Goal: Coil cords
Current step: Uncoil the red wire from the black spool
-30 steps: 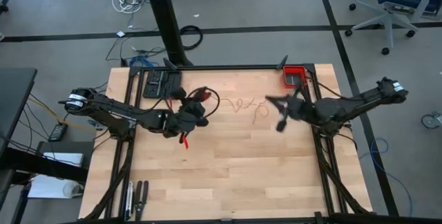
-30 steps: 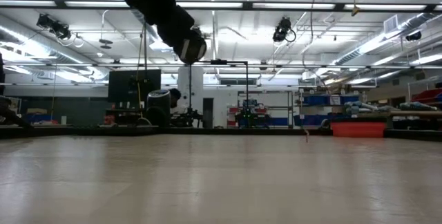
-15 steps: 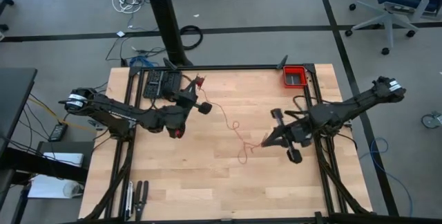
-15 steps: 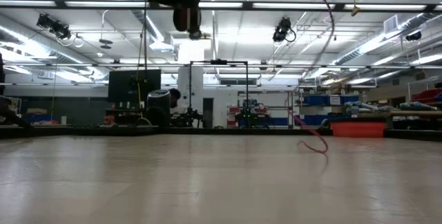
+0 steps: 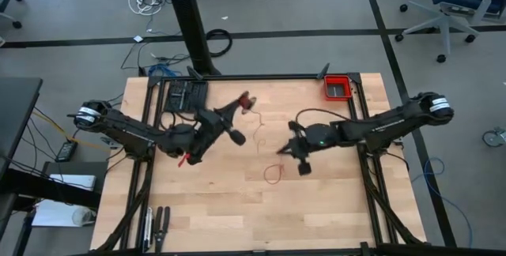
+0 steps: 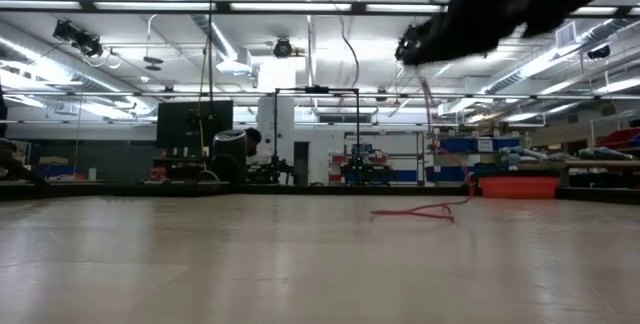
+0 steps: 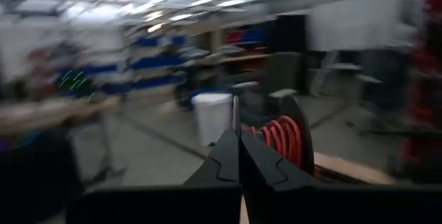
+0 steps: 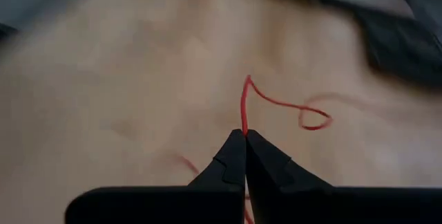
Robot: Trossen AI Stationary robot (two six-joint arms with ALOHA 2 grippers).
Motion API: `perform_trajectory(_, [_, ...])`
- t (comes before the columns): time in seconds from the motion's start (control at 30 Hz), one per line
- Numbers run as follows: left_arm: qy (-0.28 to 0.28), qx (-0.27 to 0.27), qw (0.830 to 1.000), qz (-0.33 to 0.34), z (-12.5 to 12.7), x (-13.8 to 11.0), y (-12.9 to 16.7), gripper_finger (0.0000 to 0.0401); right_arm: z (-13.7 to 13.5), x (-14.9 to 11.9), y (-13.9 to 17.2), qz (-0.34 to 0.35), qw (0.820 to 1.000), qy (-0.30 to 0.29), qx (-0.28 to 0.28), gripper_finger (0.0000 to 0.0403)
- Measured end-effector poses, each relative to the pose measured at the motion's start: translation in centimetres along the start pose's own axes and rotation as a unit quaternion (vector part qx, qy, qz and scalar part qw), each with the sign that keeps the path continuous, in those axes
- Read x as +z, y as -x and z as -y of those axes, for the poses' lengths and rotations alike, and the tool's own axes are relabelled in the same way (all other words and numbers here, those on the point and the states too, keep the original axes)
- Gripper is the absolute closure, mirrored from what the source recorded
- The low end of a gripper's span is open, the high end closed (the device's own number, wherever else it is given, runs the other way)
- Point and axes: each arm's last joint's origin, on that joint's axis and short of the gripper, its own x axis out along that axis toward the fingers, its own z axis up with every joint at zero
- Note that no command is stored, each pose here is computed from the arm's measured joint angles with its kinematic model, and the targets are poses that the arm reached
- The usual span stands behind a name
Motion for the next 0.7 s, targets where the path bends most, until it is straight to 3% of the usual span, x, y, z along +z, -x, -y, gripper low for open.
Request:
perform_trajectory(0.1, [-0.087, -0.071, 0.994, 0.002, 0.9, -0.4, 0.6, 0.04, 1.8, -1.6, 0.0, -0.083, 0.987, -0.05, -0.131, 0.0403])
perform_trajectory(0.2, [-0.171, -0.145, 0.975, 0.002, 1.6, -1.2, 1.2, 0.04, 3.7, -2.7, 1.2, -0.122, 0.938, -0.126, -0.298, 0.0403])
perform_trajectory(0.27, [-0.217, -0.19, 0.957, -0.002, 2.0, -1.7, 1.6, 0.04, 4.5, -2.9, 2.3, -0.121, 0.914, -0.153, -0.357, 0.0403])
perform_trajectory(0.37, [-0.285, -0.233, 0.93, -0.016, 2.4, -2.7, 2.0, 0.04, 5.0, -2.6, 4.0, -0.102, 0.895, -0.173, -0.399, 0.0403])
perform_trajectory(0.5, [-0.34, -0.252, 0.905, -0.045, 2.4, -3.7, 2.4, 0.04, 5.1, -1.6, 6.2, -0.052, 0.874, -0.18, -0.448, 0.0403])
perform_trajectory(0.7, [-0.4, -0.202, 0.888, -0.101, 1.8, -4.9, 2.6, 0.04, 3.9, 0.1, 9.9, 0.03, 0.857, -0.17, -0.485, 0.0403])
